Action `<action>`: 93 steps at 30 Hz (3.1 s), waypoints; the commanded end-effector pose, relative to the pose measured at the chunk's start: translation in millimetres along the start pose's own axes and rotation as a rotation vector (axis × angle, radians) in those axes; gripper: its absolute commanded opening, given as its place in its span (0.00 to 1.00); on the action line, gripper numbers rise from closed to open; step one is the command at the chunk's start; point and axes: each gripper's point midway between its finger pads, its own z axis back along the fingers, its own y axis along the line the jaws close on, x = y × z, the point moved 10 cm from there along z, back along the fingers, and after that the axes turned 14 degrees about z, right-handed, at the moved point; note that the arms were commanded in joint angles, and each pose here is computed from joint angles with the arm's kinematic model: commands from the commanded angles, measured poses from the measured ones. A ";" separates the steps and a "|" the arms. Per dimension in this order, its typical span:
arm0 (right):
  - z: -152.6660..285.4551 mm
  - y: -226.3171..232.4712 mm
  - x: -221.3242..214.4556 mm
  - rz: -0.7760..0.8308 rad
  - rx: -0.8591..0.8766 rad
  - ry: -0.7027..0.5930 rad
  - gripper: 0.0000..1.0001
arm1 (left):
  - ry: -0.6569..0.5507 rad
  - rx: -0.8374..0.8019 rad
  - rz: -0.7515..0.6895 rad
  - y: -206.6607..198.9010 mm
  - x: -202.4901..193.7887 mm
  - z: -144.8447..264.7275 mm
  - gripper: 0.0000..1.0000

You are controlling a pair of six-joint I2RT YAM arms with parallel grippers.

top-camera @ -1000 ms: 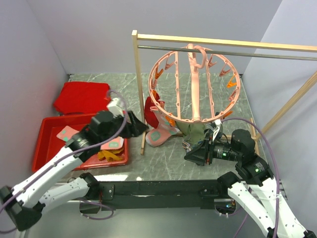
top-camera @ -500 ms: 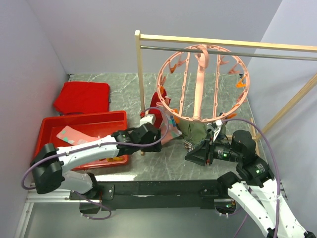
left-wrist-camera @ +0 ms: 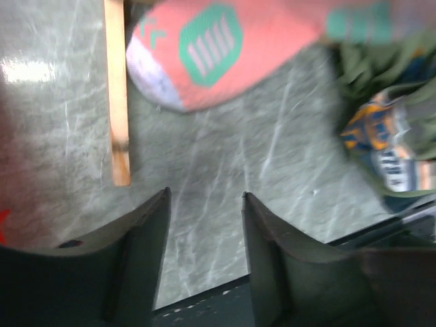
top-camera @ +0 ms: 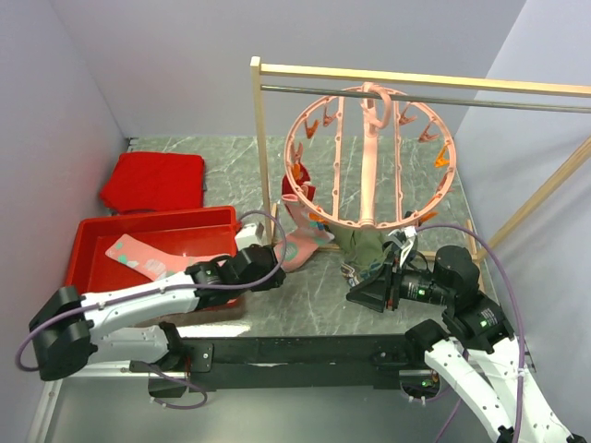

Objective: Remove the socks clipped to the hanger

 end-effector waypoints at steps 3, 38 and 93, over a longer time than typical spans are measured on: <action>2.2 4.9 8.2 0.049 0.014 -0.034 0.40 | -0.084 -0.008 0.196 -8.8 13.7 -4.3 0.46; 6.8 7.1 11.3 0.087 -0.008 -0.009 0.40 | 0.031 0.202 0.421 -17.5 34.3 -86.3 0.49; -3.4 5.8 6.9 0.014 0.101 -0.056 0.92 | 0.264 -0.919 -0.291 -150.6 -33.4 154.8 0.01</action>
